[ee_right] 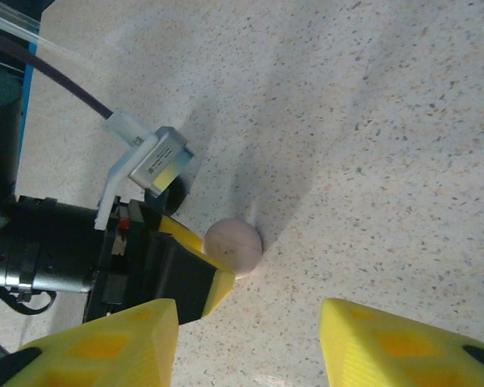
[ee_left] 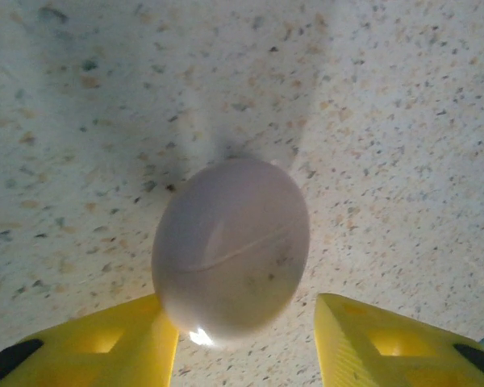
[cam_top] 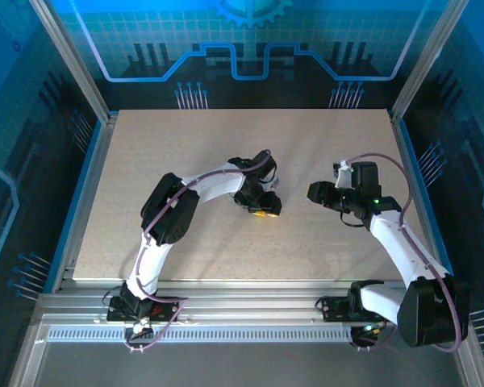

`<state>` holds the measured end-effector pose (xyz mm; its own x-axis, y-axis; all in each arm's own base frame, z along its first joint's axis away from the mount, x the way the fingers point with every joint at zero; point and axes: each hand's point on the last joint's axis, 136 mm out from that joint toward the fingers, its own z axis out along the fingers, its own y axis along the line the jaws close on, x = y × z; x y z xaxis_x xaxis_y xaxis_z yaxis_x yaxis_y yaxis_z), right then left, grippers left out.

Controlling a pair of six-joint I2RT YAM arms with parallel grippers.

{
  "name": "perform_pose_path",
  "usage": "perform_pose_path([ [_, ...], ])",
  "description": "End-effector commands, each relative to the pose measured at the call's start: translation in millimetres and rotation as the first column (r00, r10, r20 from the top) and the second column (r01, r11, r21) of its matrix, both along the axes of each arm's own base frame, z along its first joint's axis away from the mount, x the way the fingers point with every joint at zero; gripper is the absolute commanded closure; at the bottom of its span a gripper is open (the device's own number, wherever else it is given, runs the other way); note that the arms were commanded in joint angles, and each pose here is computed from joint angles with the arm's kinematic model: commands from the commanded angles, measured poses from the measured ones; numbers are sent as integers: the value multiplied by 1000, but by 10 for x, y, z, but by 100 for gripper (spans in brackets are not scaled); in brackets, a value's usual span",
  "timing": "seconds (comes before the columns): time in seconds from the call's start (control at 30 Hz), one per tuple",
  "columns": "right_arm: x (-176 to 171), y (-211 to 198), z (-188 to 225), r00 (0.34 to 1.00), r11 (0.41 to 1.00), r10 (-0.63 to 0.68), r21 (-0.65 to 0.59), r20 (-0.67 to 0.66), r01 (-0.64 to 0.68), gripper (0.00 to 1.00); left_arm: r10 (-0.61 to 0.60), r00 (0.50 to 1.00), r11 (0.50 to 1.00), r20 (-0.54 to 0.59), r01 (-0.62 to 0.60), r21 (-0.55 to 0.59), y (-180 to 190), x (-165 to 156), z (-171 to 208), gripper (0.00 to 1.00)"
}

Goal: Insert wireless bluetooth earbuds into charging case

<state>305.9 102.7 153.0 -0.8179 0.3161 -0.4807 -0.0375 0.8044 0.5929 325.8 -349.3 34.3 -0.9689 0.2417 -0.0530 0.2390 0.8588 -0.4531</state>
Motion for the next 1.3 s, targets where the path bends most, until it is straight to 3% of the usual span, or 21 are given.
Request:
perform_pose_path([
  [0.0,50,-118,-11,999,999,-23,-32,23,23,48,-8,997,1000,79,6,23,98,42,377,49],
  [0.17,191,-324,-37,993,986,-62,-146,99,76,39,29,972,998,234,-40,39,382,186,838,44],
  [0.23,258,-445,-55,986,971,-83,-212,148,114,33,64,937,995,342,-88,56,622,288,1065,37],
  [0.27,295,-505,-59,979,960,-89,-247,183,133,30,90,908,989,410,-130,69,794,354,1174,23],
  [0.3,333,-572,-72,971,947,-101,-278,219,161,27,126,870,980,477,-182,74,991,419,1284,1],
  [0.37,392,-689,-121,954,918,-109,-339,280,205,0,206,775,944,597,-319,89,1453,552,1433,1],
  [0.43,415,-792,-158,940,891,-121,-384,318,244,0,260,642,881,721,-463,95,1955,621,1545,1],
  [0.57,425,-976,-116,898,827,-120,-457,424,326,0,258,358,743,897,-667,52,2775,470,1558,1],
  [0.67,418,-1108,-82,849,777,-113,-486,516,399,0,229,208,713,951,-701,-18,3102,351,1426,1],
  [0.7,422,-1129,-101,848,775,-116,-487,516,403,0,190,179,709,965,-706,-9,3194,323,1355,1],
  [0.73,429,-1118,-145,854,780,-110,-488,508,391,0,171,160,684,972,-730,0,3284,299,1332,1],
  [0.87,555,-963,-312,871,825,-52,-471,488,313,0,142,140,663,980,-749,11,3459,358,1165,1],
  [0.93,627,-905,-332,871,832,-25,-472,491,291,0,159,110,684,981,-729,-29,3459,409,1031,1],
  [1.03,706,-789,-341,848,827,31,-489,529,275,0,100,27,703,995,-709,-51,3452,500,1057,1],
  [1.17,774,-728,-339,835,807,85,-529,544,262,0,137,23,701,990,-708,-81,3504,455,940,1],
  [1.27,831,-766,-422,827,835,83,-492,556,247,0,175,19,735,984,-667,-117,3499,440,916,1],
])
